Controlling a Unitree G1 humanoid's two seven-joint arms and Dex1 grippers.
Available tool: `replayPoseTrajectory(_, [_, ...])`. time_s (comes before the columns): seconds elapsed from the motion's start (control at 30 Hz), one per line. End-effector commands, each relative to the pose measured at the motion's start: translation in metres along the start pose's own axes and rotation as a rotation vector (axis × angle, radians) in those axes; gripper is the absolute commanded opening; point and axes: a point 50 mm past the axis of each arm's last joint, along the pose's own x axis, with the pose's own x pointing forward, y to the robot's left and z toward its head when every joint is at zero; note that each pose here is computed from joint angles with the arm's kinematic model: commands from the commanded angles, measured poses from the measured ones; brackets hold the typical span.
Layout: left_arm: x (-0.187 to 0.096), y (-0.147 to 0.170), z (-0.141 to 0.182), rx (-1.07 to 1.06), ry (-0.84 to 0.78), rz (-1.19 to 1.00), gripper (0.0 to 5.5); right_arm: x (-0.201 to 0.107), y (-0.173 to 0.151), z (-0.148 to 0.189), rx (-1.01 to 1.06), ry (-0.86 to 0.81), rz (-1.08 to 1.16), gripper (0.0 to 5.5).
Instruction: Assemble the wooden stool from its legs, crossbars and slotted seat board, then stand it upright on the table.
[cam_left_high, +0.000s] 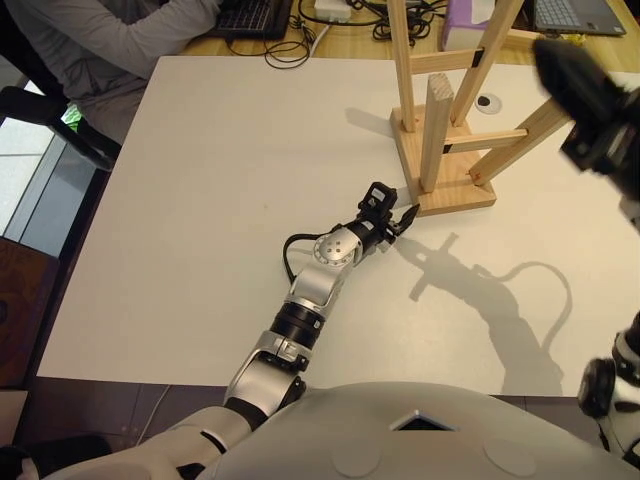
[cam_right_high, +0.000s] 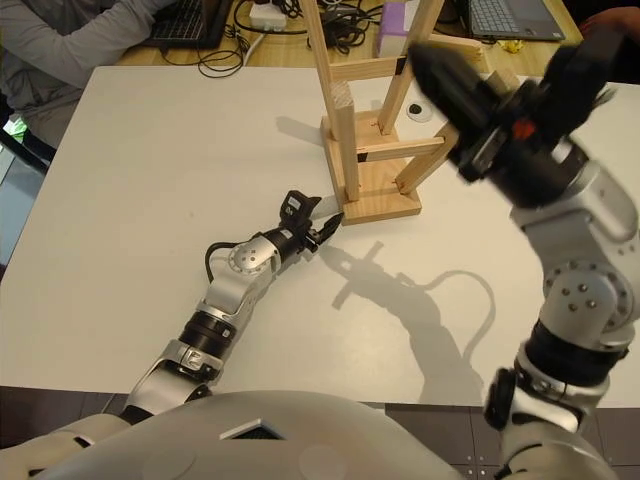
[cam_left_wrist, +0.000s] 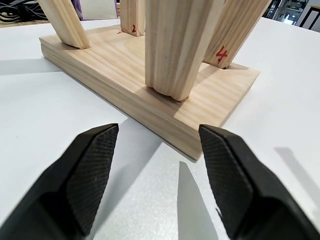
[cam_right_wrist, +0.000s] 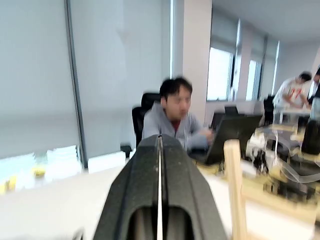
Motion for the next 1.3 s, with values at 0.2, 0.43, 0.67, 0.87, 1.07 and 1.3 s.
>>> replayPoseTrajectory(0.2, [-0.027, 0.014, -0.022, -0.042, 0.058, 0.076, 2.97, -0.063, 0.015, -0.118, 0.120, 0.413, -0.140, 1.40])
replayPoseTrajectory(0.43, [-0.043, 0.032, -0.026, -0.042, 0.074, 0.138, 2.97, -0.034, 0.015, -0.154, 0.144, 0.293, -0.313, 2.58])
replayPoseTrajectory(0.67, [-0.038, 0.029, -0.024, -0.055, 0.057, 0.137, 2.97, 0.012, 0.007, -0.147, 0.008, 0.218, -0.316, 2.74])
replayPoseTrajectory(0.87, [-0.036, 0.026, -0.023, -0.069, 0.041, 0.141, 2.97, 0.037, -0.004, -0.140, -0.220, 0.223, -0.360, 2.74])
replayPoseTrajectory(1.07, [-0.034, 0.025, -0.022, -0.075, 0.032, 0.142, 2.97, 0.051, -0.011, -0.157, -0.382, 0.323, -0.388, 2.74])
replayPoseTrajectory(1.3, [-0.032, 0.025, -0.021, -0.076, 0.024, 0.143, 2.97, 0.054, -0.011, -0.178, -0.337, 0.447, -0.386, 2.74])
